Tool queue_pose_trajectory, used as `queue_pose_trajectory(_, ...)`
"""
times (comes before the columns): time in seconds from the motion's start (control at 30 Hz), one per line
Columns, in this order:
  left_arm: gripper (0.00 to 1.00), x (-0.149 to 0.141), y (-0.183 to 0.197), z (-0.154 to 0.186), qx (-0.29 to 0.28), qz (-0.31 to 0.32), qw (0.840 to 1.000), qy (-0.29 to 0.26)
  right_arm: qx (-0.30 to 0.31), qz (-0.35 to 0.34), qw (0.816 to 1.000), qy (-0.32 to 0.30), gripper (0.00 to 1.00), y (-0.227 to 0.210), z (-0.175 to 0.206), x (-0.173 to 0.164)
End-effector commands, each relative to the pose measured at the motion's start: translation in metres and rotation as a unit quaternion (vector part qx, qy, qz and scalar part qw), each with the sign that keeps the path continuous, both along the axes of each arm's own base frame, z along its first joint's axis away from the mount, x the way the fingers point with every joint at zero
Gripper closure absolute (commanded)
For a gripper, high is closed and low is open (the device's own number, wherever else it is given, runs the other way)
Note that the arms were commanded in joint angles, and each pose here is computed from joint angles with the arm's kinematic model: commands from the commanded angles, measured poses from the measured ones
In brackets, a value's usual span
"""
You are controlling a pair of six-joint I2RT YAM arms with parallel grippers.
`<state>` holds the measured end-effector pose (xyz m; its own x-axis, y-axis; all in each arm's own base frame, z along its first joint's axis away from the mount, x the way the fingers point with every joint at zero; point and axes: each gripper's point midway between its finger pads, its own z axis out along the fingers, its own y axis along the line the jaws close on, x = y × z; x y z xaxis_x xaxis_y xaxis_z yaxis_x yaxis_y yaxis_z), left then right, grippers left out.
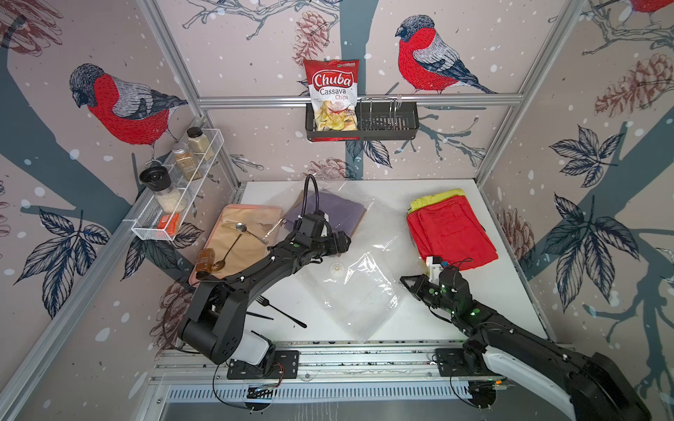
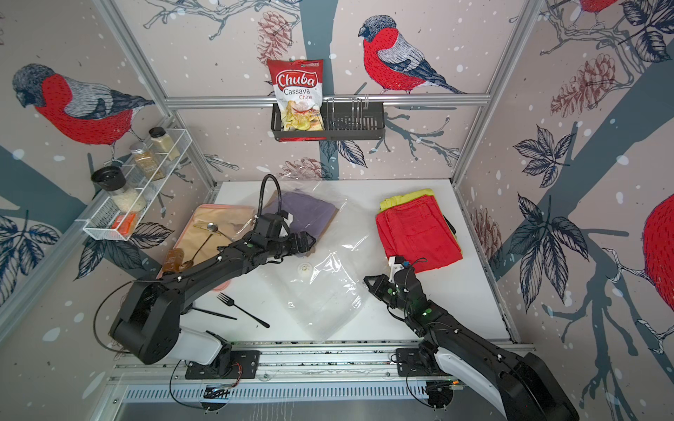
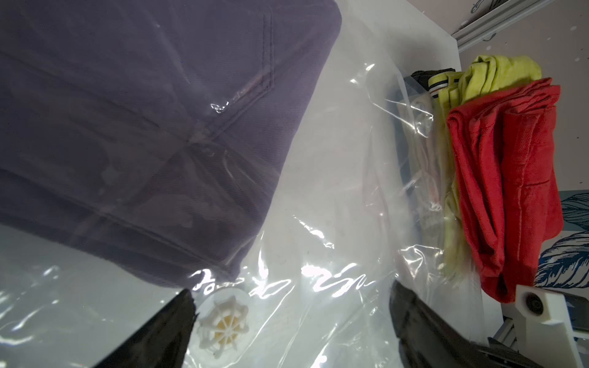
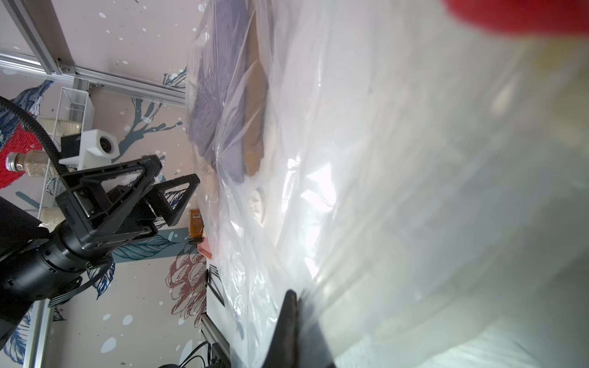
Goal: Take the trousers out of the vacuum bag
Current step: Place the trousers at the center of the board.
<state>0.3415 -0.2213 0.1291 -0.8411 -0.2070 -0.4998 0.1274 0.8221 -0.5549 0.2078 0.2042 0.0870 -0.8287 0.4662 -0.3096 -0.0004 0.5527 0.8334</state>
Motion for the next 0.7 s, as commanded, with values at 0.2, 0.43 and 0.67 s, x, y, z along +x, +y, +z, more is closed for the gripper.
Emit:
queue_pose_trajectory(0.2, 0.03, 0.003, 0.021, 0.004, 0.02, 0.02, 1.0, -0.013, 0.027, 0.07, 0.996, -0.036, 1.0, 0.07, 0.032, 0.001)
queue_pose_trajectory(0.43, 0.02, 0.003, 0.046, -0.011, 0.039, 0.048, 0.998, 0.004, 0.037, 0.132, 0.989, -0.049, 1.0, 0.135, 0.048, -0.007)
queue_pose_trajectory(0.67, 0.03, 0.0, 0.067, -0.004, 0.033, 0.072, 0.997, -0.003, 0.036, 0.184, 0.981, -0.057, 1.0, 0.179, 0.057, -0.018)
